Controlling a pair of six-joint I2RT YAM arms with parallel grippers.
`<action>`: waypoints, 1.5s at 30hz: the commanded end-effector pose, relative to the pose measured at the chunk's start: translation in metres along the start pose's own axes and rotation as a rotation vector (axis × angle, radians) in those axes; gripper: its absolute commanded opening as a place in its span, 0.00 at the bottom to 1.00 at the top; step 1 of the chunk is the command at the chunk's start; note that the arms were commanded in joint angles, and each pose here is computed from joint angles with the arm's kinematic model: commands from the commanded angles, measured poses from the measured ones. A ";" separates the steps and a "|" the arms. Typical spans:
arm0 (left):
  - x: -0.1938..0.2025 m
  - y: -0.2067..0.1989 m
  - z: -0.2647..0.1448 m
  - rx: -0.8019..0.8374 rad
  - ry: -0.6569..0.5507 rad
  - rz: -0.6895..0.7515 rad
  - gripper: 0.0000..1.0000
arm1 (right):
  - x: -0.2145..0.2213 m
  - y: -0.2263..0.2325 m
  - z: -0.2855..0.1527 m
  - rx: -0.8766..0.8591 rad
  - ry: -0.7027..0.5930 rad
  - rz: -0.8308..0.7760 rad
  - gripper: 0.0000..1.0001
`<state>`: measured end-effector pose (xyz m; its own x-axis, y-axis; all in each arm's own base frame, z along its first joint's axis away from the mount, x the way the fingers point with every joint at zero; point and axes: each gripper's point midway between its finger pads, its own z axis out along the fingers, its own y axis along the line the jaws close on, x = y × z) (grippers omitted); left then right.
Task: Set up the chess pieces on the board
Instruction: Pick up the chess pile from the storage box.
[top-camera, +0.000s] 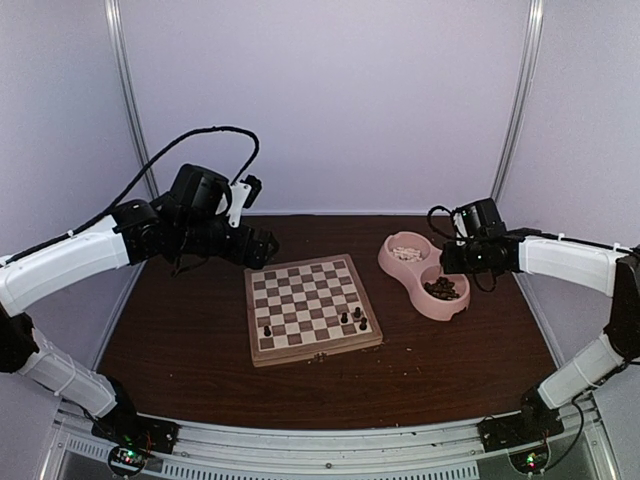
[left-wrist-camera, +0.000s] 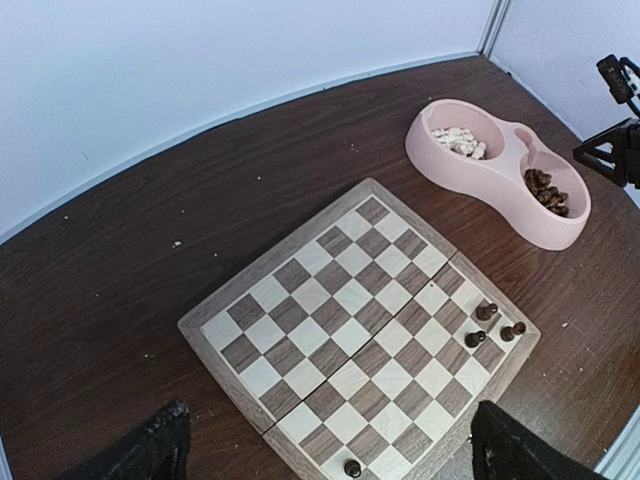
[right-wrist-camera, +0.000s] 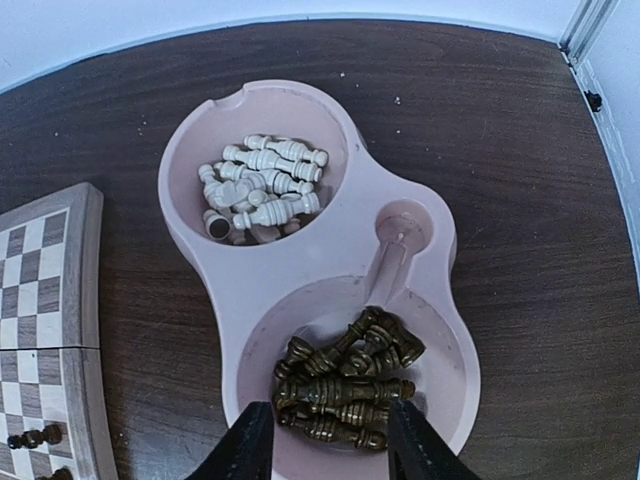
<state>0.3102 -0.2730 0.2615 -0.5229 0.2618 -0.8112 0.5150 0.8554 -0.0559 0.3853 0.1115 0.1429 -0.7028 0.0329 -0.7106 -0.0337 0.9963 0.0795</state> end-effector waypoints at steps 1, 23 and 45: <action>-0.006 0.003 -0.005 0.008 -0.033 -0.017 0.98 | -0.004 -0.006 0.009 -0.005 0.058 0.048 0.41; 0.006 0.012 0.014 -0.039 -0.004 0.052 0.98 | 0.030 -0.032 0.071 0.208 0.227 0.302 0.41; 0.011 0.010 0.019 -0.029 0.006 0.055 0.98 | 0.040 -0.034 0.091 0.251 0.269 0.362 0.23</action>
<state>0.3144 -0.2676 0.2346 -0.5256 0.3230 -0.7870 0.5234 0.8521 0.0001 0.4154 0.0896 0.0483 -0.8037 0.3776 -0.4599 0.3733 0.9218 0.1045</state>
